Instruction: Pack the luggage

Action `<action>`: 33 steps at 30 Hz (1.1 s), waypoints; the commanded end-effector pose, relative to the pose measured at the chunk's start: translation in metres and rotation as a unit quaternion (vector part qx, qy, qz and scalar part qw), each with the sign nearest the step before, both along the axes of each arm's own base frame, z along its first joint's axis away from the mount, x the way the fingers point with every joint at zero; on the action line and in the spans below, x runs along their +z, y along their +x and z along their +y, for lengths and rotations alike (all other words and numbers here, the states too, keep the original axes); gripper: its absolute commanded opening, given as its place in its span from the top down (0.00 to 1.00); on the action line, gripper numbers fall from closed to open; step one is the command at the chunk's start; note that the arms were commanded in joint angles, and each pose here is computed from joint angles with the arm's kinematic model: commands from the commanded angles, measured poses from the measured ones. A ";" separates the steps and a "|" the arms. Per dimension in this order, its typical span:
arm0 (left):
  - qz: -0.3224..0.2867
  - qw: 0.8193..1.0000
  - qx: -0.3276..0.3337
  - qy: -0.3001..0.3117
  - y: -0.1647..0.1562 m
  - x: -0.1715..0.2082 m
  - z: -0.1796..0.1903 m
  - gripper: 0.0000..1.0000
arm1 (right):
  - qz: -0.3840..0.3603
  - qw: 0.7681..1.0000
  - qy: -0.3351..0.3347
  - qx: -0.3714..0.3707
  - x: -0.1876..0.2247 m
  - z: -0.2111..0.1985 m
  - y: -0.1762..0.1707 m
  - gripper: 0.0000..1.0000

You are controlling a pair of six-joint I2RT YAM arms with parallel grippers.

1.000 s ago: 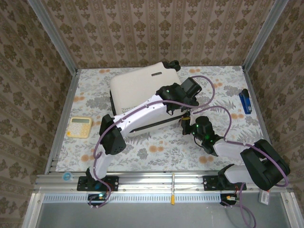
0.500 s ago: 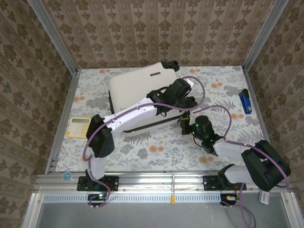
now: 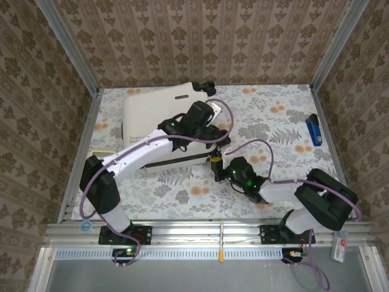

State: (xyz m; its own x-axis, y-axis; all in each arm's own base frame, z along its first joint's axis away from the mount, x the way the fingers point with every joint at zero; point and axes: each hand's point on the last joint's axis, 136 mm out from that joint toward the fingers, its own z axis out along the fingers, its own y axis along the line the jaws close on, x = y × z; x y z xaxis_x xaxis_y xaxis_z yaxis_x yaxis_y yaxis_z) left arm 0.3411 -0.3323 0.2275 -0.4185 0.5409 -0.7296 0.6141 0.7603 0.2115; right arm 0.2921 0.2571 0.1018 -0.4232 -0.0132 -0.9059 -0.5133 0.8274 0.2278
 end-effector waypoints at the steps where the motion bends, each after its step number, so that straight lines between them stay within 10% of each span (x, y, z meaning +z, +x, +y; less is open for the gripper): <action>1: 0.055 0.993 0.044 0.095 -0.004 -0.047 0.049 0.31 | -0.019 0.999 0.006 -0.050 0.005 -0.007 0.015 1.00; 33: 0.069 0.991 0.053 0.106 -0.006 -0.060 0.053 0.33 | 0.042 0.969 0.057 -0.236 0.001 -0.075 0.049 1.00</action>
State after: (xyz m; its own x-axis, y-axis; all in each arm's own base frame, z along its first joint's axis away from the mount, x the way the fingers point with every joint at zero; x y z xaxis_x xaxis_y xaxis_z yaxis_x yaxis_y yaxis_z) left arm 0.3513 -0.3229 0.2271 -0.4509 0.4987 -0.7402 0.5606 0.8036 0.1999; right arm 0.3228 0.2270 0.1032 -0.4845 0.2332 -0.8431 -0.2492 0.8871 0.3886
